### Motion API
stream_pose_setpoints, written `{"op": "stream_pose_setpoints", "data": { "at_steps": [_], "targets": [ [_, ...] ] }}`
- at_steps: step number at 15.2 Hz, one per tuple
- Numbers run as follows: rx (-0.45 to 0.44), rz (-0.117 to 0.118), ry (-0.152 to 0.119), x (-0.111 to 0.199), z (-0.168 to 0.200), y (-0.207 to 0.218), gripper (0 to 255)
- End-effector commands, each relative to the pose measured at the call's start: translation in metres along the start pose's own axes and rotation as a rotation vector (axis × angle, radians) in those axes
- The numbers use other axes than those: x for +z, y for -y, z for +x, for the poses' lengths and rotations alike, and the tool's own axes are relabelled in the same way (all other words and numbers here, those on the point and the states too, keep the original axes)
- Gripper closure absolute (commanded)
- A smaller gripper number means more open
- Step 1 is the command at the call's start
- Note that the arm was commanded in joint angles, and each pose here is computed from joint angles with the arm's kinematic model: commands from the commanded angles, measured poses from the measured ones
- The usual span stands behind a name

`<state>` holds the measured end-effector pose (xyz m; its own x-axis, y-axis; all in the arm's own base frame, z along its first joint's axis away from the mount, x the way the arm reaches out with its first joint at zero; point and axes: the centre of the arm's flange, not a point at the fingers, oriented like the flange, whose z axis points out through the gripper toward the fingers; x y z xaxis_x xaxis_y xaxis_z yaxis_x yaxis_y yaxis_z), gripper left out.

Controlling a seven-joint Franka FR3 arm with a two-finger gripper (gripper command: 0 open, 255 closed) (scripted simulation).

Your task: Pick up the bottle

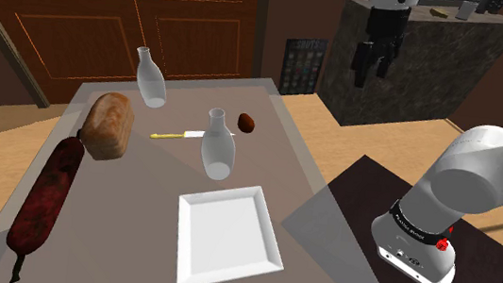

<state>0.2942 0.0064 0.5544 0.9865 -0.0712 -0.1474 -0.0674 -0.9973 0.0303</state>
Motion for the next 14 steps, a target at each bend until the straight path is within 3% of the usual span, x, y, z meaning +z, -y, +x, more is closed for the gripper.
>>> {"op": "stream_pose_setpoints", "data": {
  "at_steps": [1, 14],
  "targets": [
    [0.000, 0.000, 0.000, 0.000, 0.000, 0.000, 0],
    [0.021, 0.027, -0.016, 0.032, 0.099, 0.130, 0]
  ]
}}
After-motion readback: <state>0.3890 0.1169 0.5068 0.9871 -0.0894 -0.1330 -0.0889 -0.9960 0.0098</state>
